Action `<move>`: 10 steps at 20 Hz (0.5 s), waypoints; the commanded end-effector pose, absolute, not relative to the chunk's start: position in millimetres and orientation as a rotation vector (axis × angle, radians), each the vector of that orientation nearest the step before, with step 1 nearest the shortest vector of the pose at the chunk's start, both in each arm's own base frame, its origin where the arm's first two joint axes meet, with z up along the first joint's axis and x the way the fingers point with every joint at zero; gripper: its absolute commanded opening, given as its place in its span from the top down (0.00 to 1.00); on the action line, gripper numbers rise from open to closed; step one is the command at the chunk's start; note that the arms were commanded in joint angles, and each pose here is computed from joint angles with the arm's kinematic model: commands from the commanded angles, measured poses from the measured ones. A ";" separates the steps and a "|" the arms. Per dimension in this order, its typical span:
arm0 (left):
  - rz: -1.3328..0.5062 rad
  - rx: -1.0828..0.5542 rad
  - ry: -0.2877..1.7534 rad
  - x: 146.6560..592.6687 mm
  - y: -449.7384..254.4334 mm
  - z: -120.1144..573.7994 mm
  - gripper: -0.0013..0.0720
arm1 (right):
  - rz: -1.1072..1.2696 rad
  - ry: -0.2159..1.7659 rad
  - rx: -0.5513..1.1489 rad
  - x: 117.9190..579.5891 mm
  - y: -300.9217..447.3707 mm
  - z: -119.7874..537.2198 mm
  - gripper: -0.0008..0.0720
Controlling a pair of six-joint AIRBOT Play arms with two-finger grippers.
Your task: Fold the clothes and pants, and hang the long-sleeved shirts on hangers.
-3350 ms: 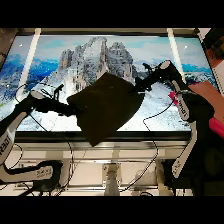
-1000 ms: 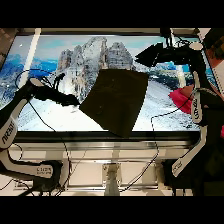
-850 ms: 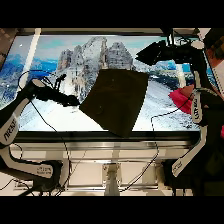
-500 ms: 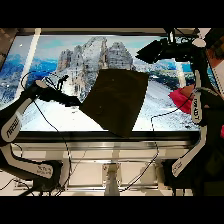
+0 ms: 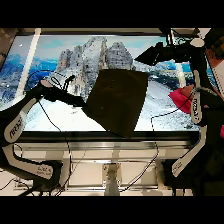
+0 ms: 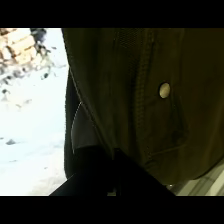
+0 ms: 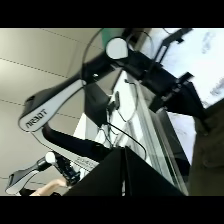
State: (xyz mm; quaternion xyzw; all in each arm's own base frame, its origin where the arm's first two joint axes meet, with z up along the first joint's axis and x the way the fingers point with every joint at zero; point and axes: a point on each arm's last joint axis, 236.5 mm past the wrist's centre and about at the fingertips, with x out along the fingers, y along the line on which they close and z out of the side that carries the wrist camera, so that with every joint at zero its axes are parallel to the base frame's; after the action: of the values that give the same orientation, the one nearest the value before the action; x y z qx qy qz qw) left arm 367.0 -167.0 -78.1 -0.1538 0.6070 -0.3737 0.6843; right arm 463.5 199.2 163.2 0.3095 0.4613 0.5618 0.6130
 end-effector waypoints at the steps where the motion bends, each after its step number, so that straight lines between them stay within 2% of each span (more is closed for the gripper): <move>1: -0.881 -0.425 1.338 367.4 -183.3 -63.7 0.96 | 1.074 1.251 0.594 466.3 180.7 102.2 0.97; 5: -0.910 -0.434 1.332 364.4 -197.0 -58.6 0.96 | 1.047 1.347 0.634 442.4 179.2 62.9 0.97; 10: -0.941 -0.410 1.344 356.7 -210.6 -58.6 0.96 | 0.981 1.459 0.752 369.3 173.7 11.9 0.97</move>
State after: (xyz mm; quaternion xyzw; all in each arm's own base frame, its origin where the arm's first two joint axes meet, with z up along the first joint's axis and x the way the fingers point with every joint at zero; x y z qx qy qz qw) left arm 359.8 -203.0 -60.5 -0.1831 0.5952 -0.4091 0.6670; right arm 410.2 177.7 41.3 0.3103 0.6023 0.4384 0.5906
